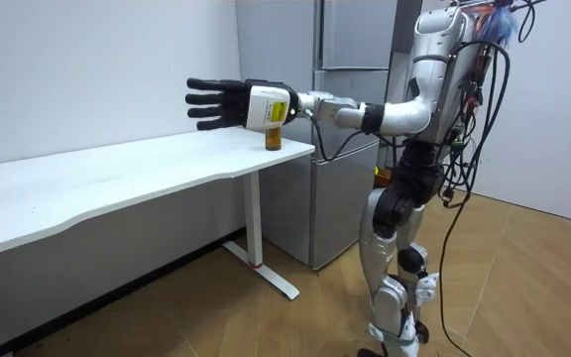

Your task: Put the bottle in the upper fridge

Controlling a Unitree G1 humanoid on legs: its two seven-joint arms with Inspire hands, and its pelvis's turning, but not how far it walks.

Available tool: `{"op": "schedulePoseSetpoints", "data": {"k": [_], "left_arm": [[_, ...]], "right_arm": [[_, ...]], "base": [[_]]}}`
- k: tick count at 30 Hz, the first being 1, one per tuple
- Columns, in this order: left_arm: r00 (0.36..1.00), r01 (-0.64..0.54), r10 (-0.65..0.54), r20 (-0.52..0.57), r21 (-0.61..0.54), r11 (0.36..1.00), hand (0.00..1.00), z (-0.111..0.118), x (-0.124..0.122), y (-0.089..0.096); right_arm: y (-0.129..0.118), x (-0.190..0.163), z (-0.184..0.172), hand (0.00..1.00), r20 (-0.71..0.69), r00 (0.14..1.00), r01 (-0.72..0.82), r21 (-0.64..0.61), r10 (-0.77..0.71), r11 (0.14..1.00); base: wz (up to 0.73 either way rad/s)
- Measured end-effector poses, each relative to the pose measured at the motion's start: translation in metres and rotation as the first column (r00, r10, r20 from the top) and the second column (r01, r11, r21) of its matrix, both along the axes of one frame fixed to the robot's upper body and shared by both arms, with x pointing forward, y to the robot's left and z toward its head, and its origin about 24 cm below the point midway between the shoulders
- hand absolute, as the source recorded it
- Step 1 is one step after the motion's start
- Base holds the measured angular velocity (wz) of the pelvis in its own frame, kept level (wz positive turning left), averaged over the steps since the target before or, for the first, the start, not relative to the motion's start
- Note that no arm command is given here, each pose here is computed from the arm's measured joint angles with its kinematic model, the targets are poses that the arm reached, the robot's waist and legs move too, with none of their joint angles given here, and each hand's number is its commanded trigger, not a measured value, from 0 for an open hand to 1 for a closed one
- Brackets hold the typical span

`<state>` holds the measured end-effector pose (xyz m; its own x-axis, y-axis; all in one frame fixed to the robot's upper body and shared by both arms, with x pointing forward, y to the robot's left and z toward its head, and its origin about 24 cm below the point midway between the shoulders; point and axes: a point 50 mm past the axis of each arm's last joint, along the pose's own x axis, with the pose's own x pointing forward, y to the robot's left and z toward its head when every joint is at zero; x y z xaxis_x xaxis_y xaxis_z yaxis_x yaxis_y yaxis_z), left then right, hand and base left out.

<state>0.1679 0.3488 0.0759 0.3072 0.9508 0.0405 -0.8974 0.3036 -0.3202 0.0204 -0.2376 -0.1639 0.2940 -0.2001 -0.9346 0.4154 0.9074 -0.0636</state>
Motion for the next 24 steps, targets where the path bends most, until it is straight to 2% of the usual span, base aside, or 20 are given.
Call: {"op": "schedulePoseSetpoints", "data": {"k": [2,7,14,18,24], "left_arm": [[0.999,-0.030,0.030,0.016,0.014,0.999,0.00,0.006,-0.004,0.004],[0.987,-0.100,0.087,0.137,0.089,0.991,0.00,0.039,-0.015,0.009],[0.983,-0.119,0.076,0.168,0.262,0.958,0.00,0.068,-0.015,0.001],[0.982,-0.077,0.023,0.185,0.292,0.953,0.00,0.075,-0.011,-0.005],[0.960,0.044,-0.139,0.242,0.361,0.931,0.00,0.095,0.007,-0.022]], "right_arm": [[0.001,-0.001,0.000,0.00,-0.002,1.000,0.009,-0.004,-0.009,1.000],[0.000,-0.003,0.000,0.00,-0.004,1.000,0.019,-0.006,-0.019,1.000],[0.001,-0.003,0.000,0.00,-0.003,1.000,0.019,0.000,-0.019,1.000],[0.001,-0.003,0.000,0.00,0.000,1.000,0.019,0.006,-0.019,1.000],[0.000,0.003,0.000,0.00,0.009,1.000,0.004,0.020,-0.004,1.000]], "base": [[0.00],[0.00],[0.00],[0.00],[0.00]]}}
